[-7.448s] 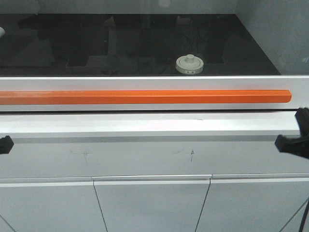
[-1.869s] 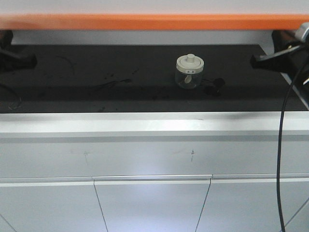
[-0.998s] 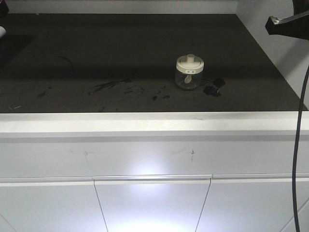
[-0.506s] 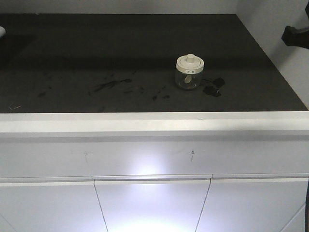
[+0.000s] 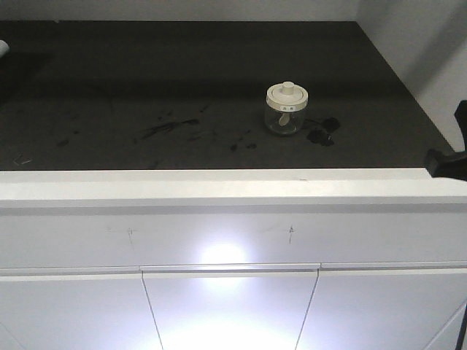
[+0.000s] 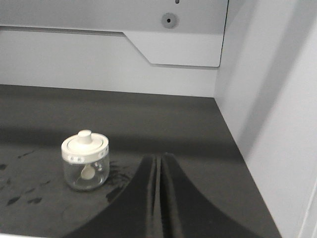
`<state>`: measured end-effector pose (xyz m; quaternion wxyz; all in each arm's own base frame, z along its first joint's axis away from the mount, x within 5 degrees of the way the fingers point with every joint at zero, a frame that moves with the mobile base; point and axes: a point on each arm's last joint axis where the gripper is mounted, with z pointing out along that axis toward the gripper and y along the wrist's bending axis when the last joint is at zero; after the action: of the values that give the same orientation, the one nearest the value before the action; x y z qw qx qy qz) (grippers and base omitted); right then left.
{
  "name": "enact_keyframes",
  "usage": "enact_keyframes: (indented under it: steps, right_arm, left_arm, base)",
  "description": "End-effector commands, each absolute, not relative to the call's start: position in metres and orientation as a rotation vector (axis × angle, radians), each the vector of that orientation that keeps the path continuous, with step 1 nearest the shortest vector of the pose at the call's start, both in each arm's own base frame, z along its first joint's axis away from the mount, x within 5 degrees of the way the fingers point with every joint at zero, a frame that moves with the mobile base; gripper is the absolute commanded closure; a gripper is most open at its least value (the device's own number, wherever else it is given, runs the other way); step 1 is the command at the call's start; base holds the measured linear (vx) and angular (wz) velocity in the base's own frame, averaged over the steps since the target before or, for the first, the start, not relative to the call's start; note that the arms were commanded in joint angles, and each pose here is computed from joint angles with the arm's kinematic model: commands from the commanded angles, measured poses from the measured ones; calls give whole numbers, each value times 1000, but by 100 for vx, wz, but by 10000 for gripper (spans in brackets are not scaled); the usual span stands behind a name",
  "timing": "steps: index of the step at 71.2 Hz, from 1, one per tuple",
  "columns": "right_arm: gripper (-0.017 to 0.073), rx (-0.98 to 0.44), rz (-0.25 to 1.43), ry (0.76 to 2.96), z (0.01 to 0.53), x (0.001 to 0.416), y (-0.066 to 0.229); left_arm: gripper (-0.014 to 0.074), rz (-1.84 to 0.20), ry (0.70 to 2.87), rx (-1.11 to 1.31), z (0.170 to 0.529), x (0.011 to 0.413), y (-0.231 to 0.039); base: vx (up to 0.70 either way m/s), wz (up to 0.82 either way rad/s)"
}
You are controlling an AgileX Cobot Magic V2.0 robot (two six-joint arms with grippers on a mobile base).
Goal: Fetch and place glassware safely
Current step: 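Release the handle and reach the right gripper toward the glass jar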
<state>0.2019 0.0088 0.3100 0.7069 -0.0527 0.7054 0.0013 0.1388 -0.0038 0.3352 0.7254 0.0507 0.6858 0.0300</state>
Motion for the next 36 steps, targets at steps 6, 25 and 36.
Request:
enact_keyframes:
  steps: [6, 25, 36]
  right_arm:
    - [560, -125, 27, 1401, 311, 180, 11]
    - [560, -123, 35, 1419, 295, 168, 11]
    - [560, -125, 39, 1388, 297, 168, 11]
  left_arm:
    - [601, 55, 1442, 111, 322, 111, -4]
    - [601, 72, 1506, 96, 295, 77, -1]
    - [601, 77, 1497, 89, 295, 66, 0]
  base:
    - [0, 0]
    - [0, 0]
    - [0, 0]
